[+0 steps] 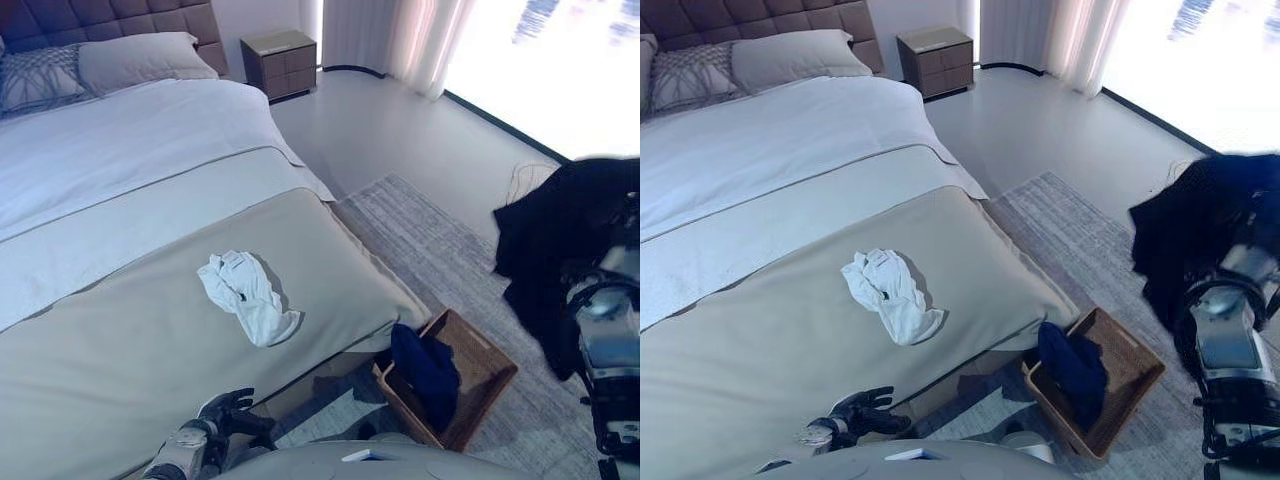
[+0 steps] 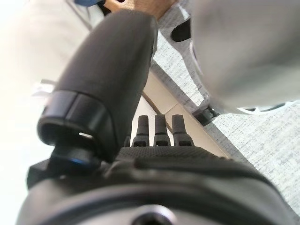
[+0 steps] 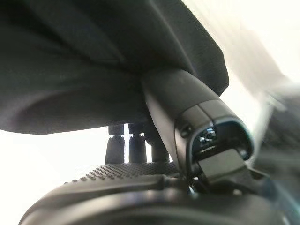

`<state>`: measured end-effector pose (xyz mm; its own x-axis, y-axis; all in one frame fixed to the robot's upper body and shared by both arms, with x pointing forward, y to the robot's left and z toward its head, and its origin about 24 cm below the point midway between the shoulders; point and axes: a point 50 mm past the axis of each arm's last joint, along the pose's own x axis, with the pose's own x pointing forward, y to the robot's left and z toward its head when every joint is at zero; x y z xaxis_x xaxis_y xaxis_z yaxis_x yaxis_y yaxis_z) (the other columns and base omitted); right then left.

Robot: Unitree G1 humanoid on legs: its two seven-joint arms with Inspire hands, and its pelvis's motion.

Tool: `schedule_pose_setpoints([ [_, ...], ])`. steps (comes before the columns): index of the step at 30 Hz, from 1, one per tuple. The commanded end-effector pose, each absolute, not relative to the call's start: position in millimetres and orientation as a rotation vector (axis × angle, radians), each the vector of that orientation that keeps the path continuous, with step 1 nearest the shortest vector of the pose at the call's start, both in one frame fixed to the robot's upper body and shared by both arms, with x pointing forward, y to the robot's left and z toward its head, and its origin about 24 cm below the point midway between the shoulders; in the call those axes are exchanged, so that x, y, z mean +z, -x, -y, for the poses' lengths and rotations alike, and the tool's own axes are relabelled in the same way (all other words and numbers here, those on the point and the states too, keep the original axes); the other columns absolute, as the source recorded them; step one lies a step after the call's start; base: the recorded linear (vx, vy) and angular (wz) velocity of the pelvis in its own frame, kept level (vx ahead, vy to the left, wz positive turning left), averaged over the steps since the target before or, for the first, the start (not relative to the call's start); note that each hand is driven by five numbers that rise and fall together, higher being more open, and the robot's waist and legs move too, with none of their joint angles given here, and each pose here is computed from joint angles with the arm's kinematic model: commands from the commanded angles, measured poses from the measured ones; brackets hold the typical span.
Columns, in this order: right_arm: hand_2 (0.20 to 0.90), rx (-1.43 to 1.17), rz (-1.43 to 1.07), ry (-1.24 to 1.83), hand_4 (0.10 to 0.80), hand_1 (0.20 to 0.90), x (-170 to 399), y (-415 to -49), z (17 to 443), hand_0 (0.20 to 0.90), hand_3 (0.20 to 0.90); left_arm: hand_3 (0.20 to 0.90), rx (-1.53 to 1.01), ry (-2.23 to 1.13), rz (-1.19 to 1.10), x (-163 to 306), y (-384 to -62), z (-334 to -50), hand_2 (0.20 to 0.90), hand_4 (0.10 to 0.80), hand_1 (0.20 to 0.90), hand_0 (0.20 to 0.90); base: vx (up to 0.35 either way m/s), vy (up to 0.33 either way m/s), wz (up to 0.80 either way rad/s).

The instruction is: Pick up the clothes from the bed and place them into the basket

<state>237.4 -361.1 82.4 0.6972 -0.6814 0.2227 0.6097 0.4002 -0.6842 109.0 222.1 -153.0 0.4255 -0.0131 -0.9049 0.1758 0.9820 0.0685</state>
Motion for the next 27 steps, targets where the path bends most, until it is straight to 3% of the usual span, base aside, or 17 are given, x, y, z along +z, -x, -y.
schedule_pose_setpoints([
  [1,0.300,-0.900,0.044,0.886,0.100,0.300,130.6,-257.7,369.2,0.300,0.200,0.900,-0.147,-0.246,-1.035,-140.0,-137.7,-234.0,0.900,0.800,0.900,0.900,-0.164,-0.100,-0.13],
  [8,0.300,-0.947,-0.168,0.867,0.100,0.300,125.1,-278.8,387.3,0.300,0.200,0.900,-0.158,-0.229,-0.869,-118.6,-188.3,-222.3,0.900,0.800,0.900,0.900,-0.265,-0.035,-0.08],
  [19,0.300,-0.912,-0.433,1.016,0.100,0.300,118.3,-283.5,412.1,0.300,0.200,0.900,-0.271,-0.251,-0.711,-93.8,-223.7,-208.4,0.900,0.800,0.900,0.900,-0.096,-0.043,-0.01],
  [21,0.900,-0.939,-0.459,1.014,0.800,0.900,122.0,-282.3,418.4,0.900,0.900,0.900,-0.279,-0.245,-0.692,-91.1,-226.7,-207.2,0.900,0.800,0.900,0.900,-0.064,0.010,0.09],
  [27,0.900,-0.961,-0.547,0.995,0.800,0.900,115.6,-272.8,428.5,0.900,0.900,0.900,-0.296,-0.223,-0.683,-89.5,-224.1,-208.6,0.900,0.800,0.900,0.900,0.014,0.015,0.06],
])
